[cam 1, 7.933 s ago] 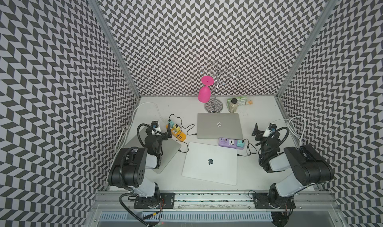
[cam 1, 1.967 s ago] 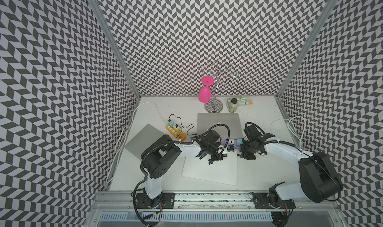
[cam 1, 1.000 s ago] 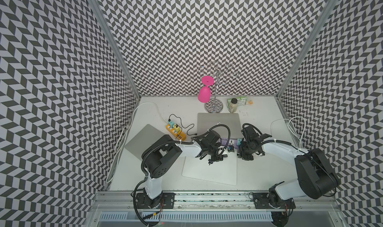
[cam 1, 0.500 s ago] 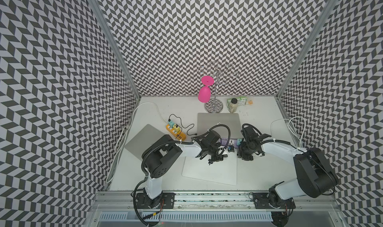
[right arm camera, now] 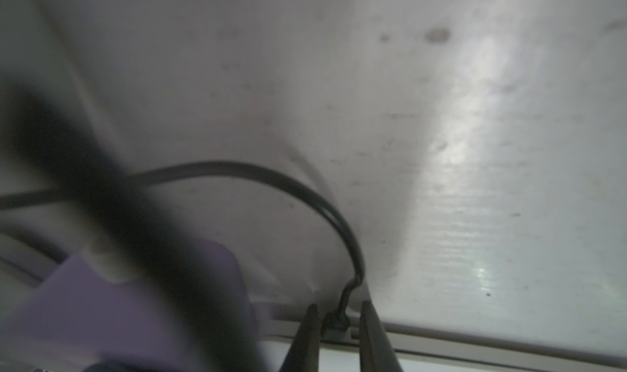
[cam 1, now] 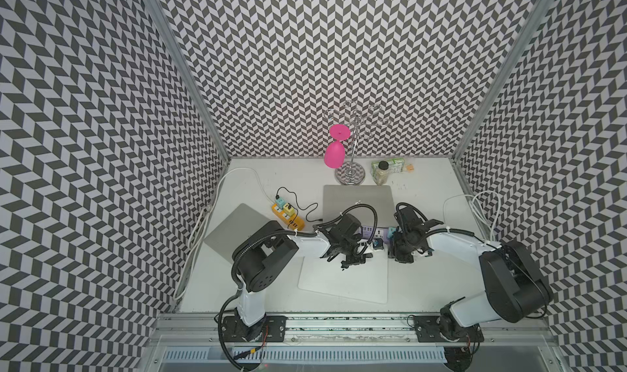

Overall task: Unplug the laptop charger
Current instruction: Remove the charging cable from the laptop.

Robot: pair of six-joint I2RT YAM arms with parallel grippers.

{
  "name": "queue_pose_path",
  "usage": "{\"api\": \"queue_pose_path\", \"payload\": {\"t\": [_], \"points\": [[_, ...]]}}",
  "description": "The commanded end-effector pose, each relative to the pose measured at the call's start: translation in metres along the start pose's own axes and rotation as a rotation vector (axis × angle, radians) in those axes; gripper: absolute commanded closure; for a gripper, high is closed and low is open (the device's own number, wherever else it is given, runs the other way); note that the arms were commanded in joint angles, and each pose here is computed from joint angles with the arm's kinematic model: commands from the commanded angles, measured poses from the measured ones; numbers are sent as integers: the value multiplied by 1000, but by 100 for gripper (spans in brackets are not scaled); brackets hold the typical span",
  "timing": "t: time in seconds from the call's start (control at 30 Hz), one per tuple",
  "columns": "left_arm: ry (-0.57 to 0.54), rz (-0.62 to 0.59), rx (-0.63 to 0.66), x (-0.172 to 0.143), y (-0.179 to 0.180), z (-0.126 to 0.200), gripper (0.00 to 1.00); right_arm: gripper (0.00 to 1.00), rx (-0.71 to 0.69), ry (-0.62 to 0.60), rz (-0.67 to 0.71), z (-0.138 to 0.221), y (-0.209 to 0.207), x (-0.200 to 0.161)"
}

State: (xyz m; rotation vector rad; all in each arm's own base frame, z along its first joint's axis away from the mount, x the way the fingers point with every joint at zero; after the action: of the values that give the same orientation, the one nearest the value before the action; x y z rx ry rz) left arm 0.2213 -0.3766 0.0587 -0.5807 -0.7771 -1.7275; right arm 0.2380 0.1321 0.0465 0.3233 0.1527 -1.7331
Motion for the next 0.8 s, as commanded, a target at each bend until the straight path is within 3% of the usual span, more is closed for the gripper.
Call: {"api": "queue_pose_path", "payload": {"t": [0.0, 0.43, 0.77], "points": [[29, 1, -32, -11, -10, -9, 100, 83, -5, -36, -19, -7, 0, 4], [41, 10, -37, -14, -12, -9, 100, 96, 21, -64, -10, -3, 1, 9], [43, 30, -47, -17, -16, -9, 100, 98, 17, -32, -137, -4, -11, 10]]}}
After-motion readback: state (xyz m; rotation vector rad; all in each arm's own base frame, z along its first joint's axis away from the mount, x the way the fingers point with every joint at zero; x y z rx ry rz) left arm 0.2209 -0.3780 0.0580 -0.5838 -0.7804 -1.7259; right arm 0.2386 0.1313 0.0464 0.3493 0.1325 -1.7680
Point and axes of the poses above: each gripper's point midway between its finger pads, its own z axis back along the fingers, its own y axis along the line the jaws close on, x = y × z, the point moved 3 cm from there along z, back along the fingers, and after that the axes turned 7 degrees about -z, right-handed, at the moved point
